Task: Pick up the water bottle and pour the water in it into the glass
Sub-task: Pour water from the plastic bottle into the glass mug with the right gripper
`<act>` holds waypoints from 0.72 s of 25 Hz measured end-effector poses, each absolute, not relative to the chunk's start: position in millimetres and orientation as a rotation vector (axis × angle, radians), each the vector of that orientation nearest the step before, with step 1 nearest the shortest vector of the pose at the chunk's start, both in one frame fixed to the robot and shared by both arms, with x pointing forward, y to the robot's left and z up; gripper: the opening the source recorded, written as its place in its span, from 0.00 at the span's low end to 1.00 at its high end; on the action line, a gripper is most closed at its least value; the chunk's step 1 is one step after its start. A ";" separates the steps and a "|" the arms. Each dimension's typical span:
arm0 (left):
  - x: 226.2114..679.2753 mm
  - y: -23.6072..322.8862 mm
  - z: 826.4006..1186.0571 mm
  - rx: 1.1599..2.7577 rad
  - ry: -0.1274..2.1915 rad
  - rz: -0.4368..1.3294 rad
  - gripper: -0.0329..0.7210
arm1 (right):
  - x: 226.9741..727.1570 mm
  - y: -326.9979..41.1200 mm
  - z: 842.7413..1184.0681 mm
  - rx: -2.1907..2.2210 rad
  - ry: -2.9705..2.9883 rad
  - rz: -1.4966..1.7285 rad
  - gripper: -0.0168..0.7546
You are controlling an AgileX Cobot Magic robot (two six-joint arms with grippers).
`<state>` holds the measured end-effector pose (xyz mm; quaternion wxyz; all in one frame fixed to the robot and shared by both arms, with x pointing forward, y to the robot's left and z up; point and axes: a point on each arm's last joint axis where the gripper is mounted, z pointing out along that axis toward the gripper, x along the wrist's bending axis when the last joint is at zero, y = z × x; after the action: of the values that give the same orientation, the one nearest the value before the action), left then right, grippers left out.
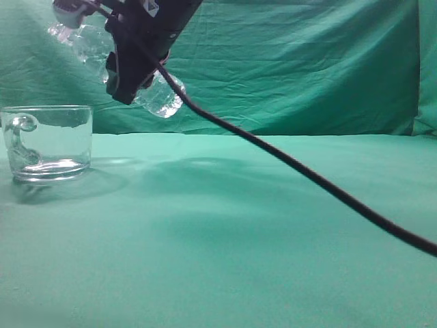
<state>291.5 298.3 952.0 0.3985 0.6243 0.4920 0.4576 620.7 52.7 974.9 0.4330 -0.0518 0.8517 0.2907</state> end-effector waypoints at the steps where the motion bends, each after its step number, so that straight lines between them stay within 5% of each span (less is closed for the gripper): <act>1: 291.5 298.3 952.0 1.580 1.245 1.158 0.04 | 621.0 52.9 974.3 -0.176 2.109 0.700 0.43; 18: 291.5 298.3 952.0 1.580 1.245 1.158 0.04 | 622.0 54.6 976.6 -0.558 1.958 0.496 0.43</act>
<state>291.5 298.3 952.0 0.3985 0.6243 0.4920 0.4576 622.0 54.6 976.6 0.4994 -0.2309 0.8095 0.2049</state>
